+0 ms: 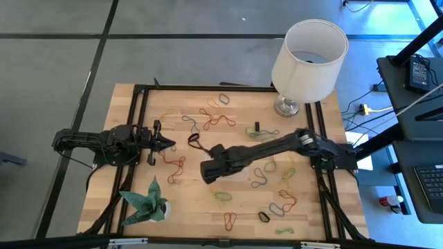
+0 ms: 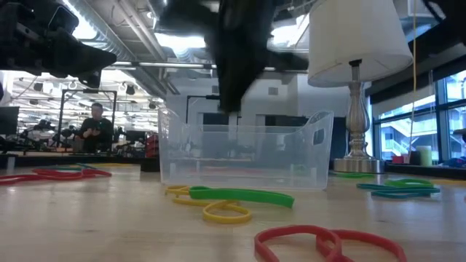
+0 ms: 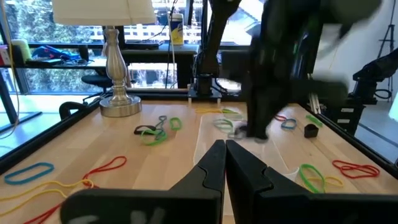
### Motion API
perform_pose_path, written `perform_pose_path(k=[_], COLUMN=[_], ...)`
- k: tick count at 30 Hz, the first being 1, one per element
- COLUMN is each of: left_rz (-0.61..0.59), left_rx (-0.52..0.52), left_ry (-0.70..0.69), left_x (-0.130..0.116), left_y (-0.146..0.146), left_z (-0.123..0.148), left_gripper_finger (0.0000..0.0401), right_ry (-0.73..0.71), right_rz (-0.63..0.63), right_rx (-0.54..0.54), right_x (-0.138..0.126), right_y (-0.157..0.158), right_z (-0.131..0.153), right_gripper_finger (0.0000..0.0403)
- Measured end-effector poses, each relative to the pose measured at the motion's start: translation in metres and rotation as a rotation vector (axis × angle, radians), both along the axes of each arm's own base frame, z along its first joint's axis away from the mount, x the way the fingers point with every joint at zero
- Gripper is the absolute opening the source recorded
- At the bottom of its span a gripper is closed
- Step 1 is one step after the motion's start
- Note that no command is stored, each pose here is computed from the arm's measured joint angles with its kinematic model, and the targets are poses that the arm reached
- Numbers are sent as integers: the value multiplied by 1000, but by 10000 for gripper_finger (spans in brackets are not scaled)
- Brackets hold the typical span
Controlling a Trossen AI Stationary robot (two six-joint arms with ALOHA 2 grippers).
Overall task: Pick and place rubber bands into bin
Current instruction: Put the black rubber band into the transparent bin, then put the yellow rubber band into the transparent bin
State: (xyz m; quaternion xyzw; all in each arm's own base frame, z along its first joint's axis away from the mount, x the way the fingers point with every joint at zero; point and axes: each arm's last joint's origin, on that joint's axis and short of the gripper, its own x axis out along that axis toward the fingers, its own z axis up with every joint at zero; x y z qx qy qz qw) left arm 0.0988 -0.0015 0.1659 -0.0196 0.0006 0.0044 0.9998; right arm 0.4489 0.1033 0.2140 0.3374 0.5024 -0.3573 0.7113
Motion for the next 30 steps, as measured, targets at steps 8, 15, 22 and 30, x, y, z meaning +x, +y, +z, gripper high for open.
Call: perform_pose_path(k=[8,15,22,30], left_rz=[0,0,0,0], left_rx=[0,0,0,0], left_ry=[0,0,-1,-1], left_x=[0,0,0,0], left_y=[0,0,0,0], left_z=[0,0,0,0], left_gripper_finger=[6,6,6,6], right_ry=[114,106,99,51], right_rz=[-99,-119,-144,-50], right_rx=[86,98,117,141], right_x=[11,10,9,14], right_y=[-12,-12,-12,-5], right_z=[-44,-40,-35,-9], right_gripper_finger=[19,89,139,134])
